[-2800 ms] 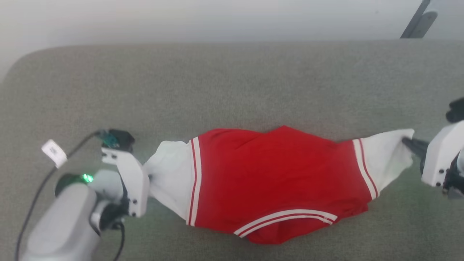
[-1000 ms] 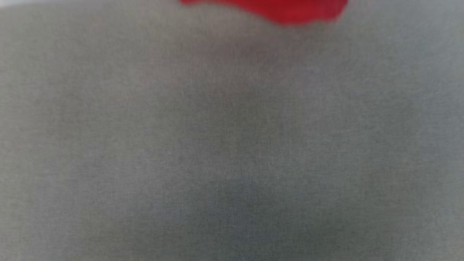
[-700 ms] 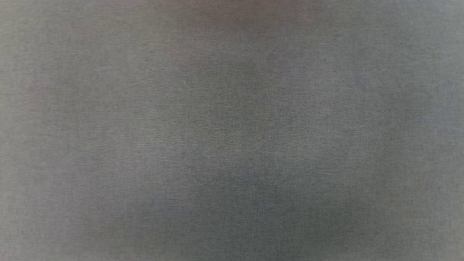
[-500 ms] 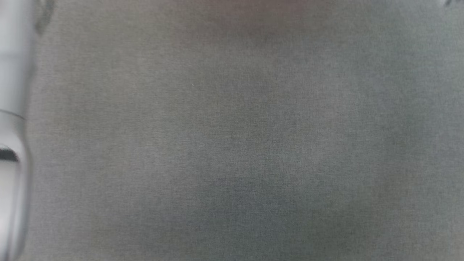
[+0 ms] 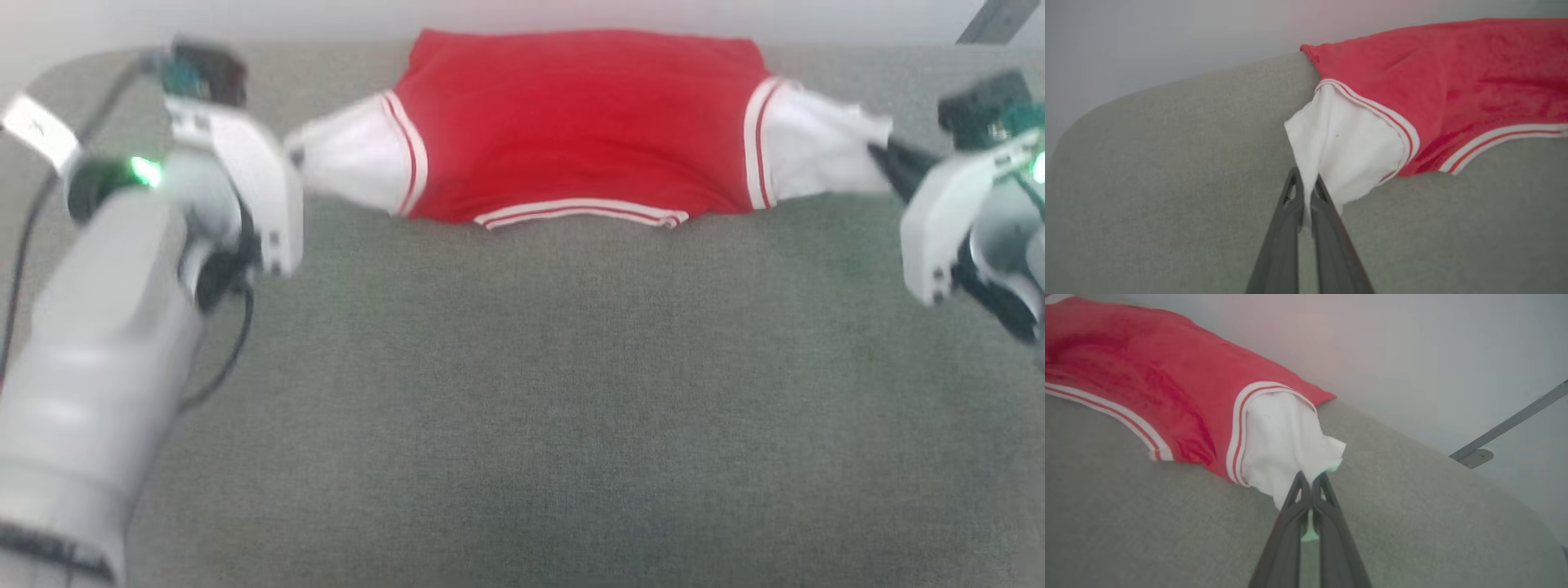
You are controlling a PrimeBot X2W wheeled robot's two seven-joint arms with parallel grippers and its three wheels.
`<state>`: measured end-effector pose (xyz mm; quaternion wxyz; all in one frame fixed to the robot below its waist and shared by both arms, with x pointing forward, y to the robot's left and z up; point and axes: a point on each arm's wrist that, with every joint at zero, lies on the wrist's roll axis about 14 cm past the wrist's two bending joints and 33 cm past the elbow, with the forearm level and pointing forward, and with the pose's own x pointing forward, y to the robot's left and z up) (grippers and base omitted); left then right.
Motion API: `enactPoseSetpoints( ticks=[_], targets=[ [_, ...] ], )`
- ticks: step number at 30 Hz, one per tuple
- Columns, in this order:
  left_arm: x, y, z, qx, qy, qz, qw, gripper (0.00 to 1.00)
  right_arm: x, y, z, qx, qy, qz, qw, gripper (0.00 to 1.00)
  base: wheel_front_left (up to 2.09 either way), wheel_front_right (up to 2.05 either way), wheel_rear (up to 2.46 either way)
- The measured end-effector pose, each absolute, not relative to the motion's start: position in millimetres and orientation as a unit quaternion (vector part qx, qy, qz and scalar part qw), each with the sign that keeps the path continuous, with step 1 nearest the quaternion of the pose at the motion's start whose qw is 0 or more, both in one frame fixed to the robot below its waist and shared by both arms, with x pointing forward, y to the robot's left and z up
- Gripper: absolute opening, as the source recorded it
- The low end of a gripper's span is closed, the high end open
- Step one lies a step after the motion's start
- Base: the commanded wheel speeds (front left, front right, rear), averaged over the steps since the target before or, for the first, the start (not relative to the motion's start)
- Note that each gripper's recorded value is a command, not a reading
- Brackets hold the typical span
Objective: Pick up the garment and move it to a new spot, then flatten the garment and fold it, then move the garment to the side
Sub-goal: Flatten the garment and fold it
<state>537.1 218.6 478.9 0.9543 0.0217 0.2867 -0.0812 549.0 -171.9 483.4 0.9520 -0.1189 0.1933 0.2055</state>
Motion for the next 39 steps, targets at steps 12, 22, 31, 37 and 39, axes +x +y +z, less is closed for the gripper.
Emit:
enactPoseSetpoints(
  ticks=[12,22,31,37,39],
  targets=[
    [450.6,230.8,462.5,0.001,0.334,-0.084,0.939,0.0,472.1,-192.6,465.4,-0.07,0.293,0.238,0.923,0.0,0.0,0.0,0.0],
    [397.4,231.4,484.0,-0.01,0.347,-0.062,0.936,0.0,435.0,-214.9,459.0,-0.052,0.346,0.233,0.907,0.0,0.0,0.0,0.0],
    [345.9,226.7,478.2,-0.018,0.399,-0.043,0.916,0.0,380.0,-218.9,437.4,-0.036,0.444,0.256,0.858,0.0,0.0,0.0,0.0],
    [318.5,220.0,464.6,-0.032,0.437,-0.038,0.898,0.0,337.2,-220.0,415.7,-0.016,0.517,0.265,0.813,0.0,0.0,0.0,0.0],
    [312.3,219.7,458.7,-0.038,0.448,-0.034,0.892,0.0,325.8,-218.6,408.9,-0.01,0.532,0.268,0.803,0.0,0.0,0.0,0.0]
  ],
)
